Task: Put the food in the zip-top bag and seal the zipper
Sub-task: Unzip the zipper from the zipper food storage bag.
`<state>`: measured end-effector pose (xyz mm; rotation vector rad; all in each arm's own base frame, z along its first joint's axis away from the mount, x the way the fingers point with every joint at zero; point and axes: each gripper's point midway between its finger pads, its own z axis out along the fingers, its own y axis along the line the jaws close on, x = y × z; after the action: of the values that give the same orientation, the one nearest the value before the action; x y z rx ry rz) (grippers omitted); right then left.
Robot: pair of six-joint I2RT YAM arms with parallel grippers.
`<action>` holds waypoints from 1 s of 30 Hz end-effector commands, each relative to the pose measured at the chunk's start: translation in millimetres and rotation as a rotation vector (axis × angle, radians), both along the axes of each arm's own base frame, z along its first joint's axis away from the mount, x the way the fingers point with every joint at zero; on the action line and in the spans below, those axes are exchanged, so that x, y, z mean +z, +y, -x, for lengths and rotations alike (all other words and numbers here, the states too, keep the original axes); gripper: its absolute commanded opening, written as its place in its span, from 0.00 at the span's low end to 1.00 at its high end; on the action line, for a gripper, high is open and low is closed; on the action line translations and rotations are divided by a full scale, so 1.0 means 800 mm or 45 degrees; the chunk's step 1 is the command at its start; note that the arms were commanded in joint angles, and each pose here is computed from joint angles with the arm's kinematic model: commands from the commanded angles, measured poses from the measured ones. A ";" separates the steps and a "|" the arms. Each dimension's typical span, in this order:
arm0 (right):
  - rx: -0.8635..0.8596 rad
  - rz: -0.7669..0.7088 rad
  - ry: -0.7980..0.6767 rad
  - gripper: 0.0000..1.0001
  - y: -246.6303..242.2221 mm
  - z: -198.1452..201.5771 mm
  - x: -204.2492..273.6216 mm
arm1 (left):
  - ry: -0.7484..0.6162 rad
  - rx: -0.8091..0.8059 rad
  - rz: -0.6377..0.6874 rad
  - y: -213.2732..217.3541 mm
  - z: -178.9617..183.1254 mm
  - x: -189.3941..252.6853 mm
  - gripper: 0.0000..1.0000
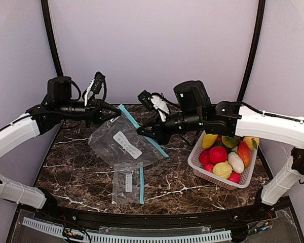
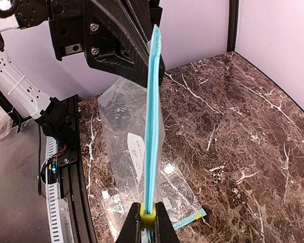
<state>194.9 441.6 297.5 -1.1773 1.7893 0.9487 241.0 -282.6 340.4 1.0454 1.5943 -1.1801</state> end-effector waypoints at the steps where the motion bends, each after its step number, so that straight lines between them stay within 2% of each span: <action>1: -0.016 0.104 0.081 0.00 -0.013 0.002 -0.032 | -0.108 0.090 0.052 0.017 -0.010 0.028 0.01; 30: 0.002 0.129 0.096 0.00 -0.007 0.001 -0.040 | -0.169 0.224 0.060 0.049 -0.028 0.044 0.01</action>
<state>197.1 440.7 287.7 -1.1858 1.8219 0.9365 257.6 -257.1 356.2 0.9570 1.5778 -1.0838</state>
